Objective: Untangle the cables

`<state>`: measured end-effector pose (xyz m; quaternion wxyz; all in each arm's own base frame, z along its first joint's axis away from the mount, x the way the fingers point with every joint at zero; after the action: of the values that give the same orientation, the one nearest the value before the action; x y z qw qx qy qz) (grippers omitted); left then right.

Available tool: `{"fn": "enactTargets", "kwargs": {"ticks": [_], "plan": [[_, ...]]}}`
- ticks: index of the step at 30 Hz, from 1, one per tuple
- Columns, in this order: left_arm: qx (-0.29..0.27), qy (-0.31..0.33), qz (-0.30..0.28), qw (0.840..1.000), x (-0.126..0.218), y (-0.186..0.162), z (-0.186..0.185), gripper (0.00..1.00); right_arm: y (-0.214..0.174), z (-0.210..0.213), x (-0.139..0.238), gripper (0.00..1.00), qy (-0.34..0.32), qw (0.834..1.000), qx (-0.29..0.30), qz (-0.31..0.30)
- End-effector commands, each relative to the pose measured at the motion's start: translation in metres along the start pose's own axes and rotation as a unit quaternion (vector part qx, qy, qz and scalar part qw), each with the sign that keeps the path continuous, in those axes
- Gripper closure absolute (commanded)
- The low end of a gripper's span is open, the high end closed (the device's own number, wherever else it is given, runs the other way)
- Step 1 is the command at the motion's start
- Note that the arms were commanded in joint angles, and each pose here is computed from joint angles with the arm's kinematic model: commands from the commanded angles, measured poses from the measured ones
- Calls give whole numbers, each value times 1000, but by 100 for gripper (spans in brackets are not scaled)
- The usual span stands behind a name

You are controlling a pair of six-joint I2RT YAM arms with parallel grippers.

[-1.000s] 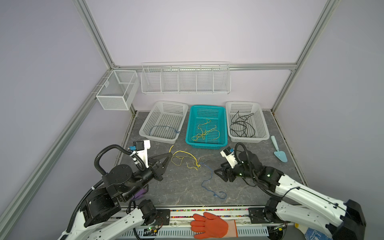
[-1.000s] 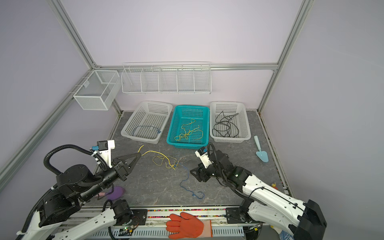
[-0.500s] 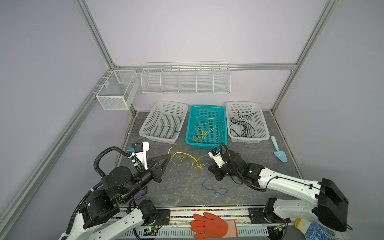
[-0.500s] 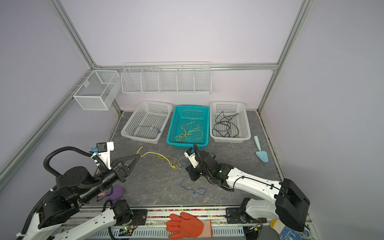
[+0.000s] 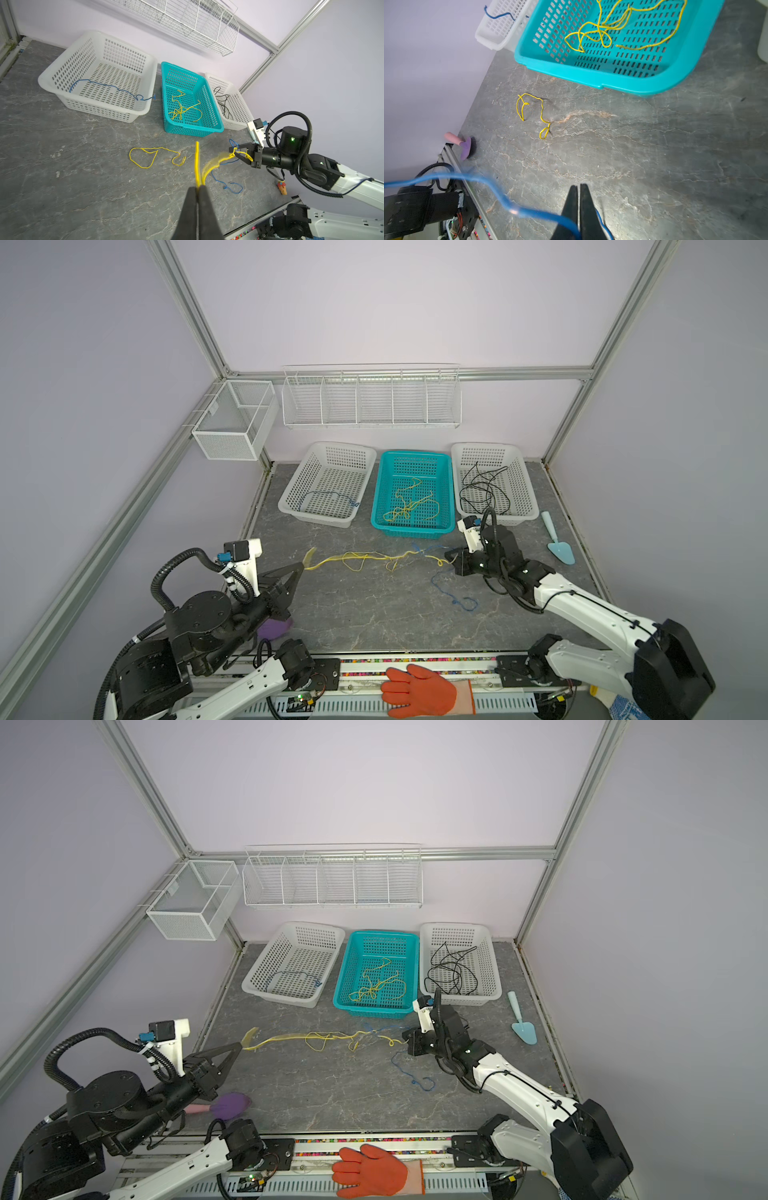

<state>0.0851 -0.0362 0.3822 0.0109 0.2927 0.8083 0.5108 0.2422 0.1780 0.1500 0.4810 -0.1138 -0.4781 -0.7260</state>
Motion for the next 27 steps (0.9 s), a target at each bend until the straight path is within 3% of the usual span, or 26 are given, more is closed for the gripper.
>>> {"fn": "enactTargets", "kwargs": {"ticks": [1, 4, 7, 14, 15, 16, 20, 23, 25, 27], "plan": [[-4, 29, -55, 998, 26, 26, 11, 100, -28, -46, -6, 94, -92, 993, -64, 44], [-9, 8, -81, 997, 40, 44, 4, 100, -32, -59, -8, 94, -127, 988, -64, 55], [-11, -17, -94, 995, 46, 56, -6, 100, -37, -62, -12, 94, -123, 988, -69, 65], [-40, -29, -12, 999, -9, 31, -34, 100, -20, -21, 12, 94, -31, 999, 7, -11], [-41, -27, 4, 999, -21, 23, -37, 96, -19, -16, 16, 94, -13, 1000, 12, -23], [-41, -27, 19, 999, -33, 14, -40, 80, -18, -11, 20, 94, 8, 999, 17, -34], [-50, -54, 88, 993, -79, -24, -56, 36, -17, 8, 30, 94, 67, 996, 42, -52], [-90, -68, 155, 981, -112, -54, -66, 16, -17, 21, 34, 94, 102, 992, 58, -52], [-140, -68, 213, 965, -136, -75, -72, 3, -17, 28, 36, 94, 118, 990, 64, -46], [-184, -61, 256, 947, -153, -91, -74, 0, -17, 35, 38, 94, 132, 988, 71, -41]]}}
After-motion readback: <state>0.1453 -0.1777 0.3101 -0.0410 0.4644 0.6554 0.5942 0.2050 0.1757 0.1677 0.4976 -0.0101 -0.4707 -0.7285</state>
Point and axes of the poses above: each gripper's point midway between its finger pads, its own x axis back along the fingers, its own z axis along the line the jaws close on, y = z × x, the point moved 5 cm from there along x, back along the fingers, and after that the axes turned 1 degree about -x, right-handed, at the moved point
